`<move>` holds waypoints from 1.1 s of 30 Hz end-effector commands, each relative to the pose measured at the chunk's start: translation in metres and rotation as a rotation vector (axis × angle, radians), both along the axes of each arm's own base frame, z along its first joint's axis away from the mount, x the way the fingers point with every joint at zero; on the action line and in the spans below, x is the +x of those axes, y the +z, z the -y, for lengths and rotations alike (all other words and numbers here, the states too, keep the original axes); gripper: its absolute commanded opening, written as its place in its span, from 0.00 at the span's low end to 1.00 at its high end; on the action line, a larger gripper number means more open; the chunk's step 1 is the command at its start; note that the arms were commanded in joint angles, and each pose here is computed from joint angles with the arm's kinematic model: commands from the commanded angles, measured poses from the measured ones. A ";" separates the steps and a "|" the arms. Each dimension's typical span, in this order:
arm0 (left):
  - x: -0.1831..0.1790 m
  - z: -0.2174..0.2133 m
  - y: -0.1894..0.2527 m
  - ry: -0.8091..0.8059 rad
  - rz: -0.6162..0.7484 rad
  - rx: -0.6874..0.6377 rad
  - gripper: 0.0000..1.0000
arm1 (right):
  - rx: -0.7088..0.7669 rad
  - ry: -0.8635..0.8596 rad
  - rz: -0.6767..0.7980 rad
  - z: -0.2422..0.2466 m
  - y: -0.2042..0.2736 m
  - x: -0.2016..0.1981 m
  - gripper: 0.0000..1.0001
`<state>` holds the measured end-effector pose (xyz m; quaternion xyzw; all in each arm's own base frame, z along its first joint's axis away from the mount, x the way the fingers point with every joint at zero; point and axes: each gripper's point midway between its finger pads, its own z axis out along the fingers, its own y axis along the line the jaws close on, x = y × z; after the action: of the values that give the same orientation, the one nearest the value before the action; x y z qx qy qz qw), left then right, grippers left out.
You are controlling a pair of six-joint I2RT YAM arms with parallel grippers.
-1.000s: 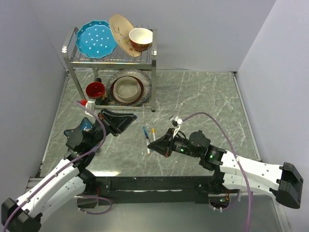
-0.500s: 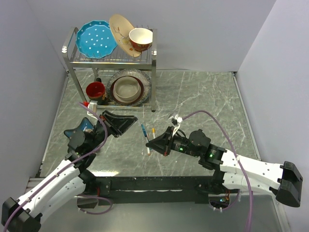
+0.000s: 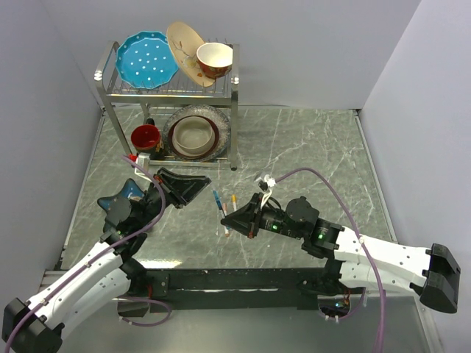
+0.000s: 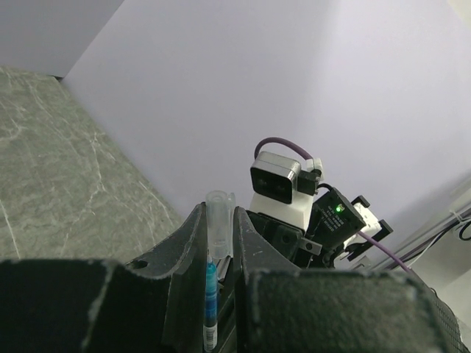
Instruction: Insert the pens into the pen caps
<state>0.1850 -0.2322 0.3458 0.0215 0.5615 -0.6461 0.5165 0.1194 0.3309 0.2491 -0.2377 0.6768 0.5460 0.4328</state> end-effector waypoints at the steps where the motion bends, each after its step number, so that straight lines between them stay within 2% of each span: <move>1: -0.001 -0.004 0.019 0.022 0.056 -0.029 0.01 | 0.067 0.012 0.056 -0.005 0.035 -0.002 0.00; 23: -0.007 -0.002 0.020 -0.002 0.064 -0.012 0.01 | 0.078 -0.013 0.061 -0.003 0.038 0.000 0.00; 33: -0.009 -0.002 0.007 -0.010 0.040 0.000 0.01 | 0.080 -0.038 0.073 -0.003 0.041 0.006 0.00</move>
<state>0.1860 -0.2300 0.3462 0.0222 0.5643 -0.6371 0.5245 0.1215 0.3316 0.2516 -0.2349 0.6774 0.5400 0.4409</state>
